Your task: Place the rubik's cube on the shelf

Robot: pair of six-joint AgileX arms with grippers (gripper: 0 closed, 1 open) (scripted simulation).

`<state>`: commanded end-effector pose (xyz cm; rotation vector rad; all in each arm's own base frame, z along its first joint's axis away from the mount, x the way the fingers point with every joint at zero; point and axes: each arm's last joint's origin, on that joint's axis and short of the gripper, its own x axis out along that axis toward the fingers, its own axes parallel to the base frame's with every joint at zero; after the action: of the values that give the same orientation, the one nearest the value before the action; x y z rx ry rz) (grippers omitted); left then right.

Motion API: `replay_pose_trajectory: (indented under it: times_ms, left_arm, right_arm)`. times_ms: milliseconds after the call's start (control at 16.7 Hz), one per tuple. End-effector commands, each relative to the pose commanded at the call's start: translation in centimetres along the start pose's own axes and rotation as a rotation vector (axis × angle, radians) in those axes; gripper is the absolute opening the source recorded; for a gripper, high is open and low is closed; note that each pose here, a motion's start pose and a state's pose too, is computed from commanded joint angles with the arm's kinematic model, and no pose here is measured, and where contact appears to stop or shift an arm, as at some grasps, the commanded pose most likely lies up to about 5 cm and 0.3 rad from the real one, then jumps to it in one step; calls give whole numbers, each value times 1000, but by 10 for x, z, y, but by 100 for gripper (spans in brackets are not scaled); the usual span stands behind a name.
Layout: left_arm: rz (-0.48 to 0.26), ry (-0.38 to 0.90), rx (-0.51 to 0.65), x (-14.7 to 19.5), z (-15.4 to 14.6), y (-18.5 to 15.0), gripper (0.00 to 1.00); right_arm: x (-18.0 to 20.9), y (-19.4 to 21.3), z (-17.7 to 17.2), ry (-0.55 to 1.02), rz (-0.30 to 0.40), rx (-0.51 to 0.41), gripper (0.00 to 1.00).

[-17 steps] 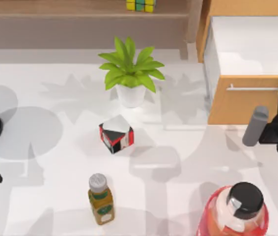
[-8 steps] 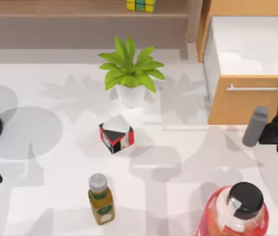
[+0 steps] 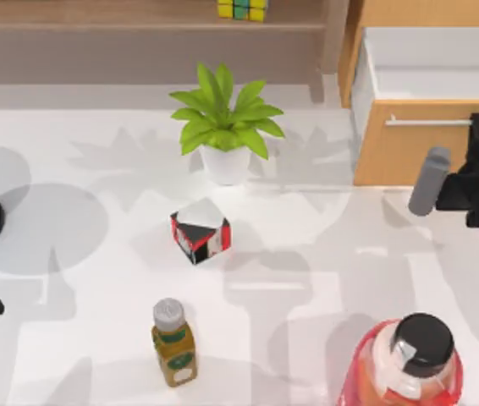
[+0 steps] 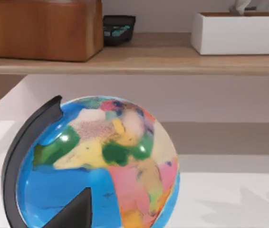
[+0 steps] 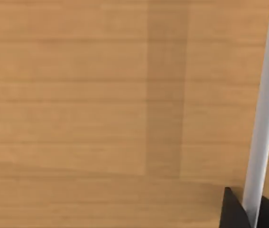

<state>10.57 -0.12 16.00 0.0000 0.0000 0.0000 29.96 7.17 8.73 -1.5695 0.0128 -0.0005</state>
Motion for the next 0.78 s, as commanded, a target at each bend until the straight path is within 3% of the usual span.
replay_pose_trajectory:
  times_ms: [780]
  left_arm:
    - [0,0,0,0,0,0,100]
  right_arm:
    - [42,0,1,-4,0,1,0]
